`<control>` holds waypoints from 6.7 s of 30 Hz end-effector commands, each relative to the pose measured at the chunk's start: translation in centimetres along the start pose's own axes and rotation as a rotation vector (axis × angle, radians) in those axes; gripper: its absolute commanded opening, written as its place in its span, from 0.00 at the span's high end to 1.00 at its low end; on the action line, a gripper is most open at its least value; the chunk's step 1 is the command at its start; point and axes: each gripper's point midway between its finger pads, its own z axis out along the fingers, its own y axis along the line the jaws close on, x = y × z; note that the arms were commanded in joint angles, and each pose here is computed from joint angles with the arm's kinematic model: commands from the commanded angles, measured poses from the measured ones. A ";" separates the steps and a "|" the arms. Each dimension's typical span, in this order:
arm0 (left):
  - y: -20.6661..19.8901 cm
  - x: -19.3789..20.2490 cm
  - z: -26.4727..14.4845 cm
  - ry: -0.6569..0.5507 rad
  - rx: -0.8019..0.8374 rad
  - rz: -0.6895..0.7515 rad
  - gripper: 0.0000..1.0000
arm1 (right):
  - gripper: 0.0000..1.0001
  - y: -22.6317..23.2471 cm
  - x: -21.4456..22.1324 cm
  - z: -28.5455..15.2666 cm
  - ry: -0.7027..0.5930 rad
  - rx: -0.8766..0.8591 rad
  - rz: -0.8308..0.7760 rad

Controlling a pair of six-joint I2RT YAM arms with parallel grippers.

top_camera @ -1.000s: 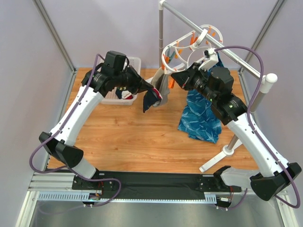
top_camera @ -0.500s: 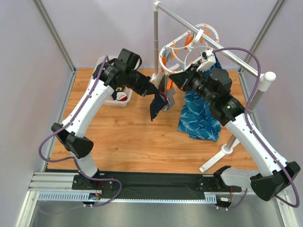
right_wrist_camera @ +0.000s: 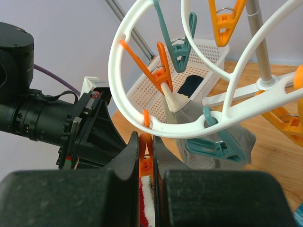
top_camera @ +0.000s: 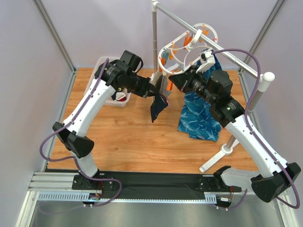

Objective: Clip the socks to the hanger
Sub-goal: Clamp the sock onto the hanger, then open the clamp at the hanger.

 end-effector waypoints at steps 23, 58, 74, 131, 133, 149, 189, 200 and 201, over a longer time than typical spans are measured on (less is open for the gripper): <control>1.2 0.9 0.2 0.009 -0.158 -0.375 1.00 | 1.00 1.7 3.1 -0.6 0.065 -0.167 -0.119; -2.8 3.3 -1.7 0.091 -0.018 -0.393 1.00 | 1.00 1.4 3.2 -0.7 0.083 -0.149 -0.143; -4.5 3.5 -2.5 0.108 0.054 -0.417 1.00 | 0.70 0.7 2.6 -1.0 0.078 -0.096 -0.139; 0.5 10.0 -0.9 -0.365 0.745 1.432 0.73 | 0.63 -6.2 -2.1 -7.8 -0.156 0.368 -0.239; -0.4 10.8 -0.8 -0.351 0.760 1.454 0.71 | 0.62 -6.1 -2.6 -7.2 -0.170 0.354 -0.261; -3.9 6.8 3.0 -0.343 0.596 1.473 0.64 | 0.43 -3.2 -3.7 -3.1 -0.126 0.092 -0.315; -5.5 4.5 -2.0 -0.260 0.710 1.395 0.55 | 0.79 -0.7 -3.8 -0.2 -0.066 -0.090 -0.136; -6.7 5.2 -2.9 -0.162 0.795 1.382 0.56 | 0.95 0.8 -2.4 -1.0 0.051 -0.182 -0.151; -6.5 5.2 -2.8 -0.126 0.808 1.372 0.55 | 0.95 0.8 -2.4 -1.1 0.054 -0.188 -0.150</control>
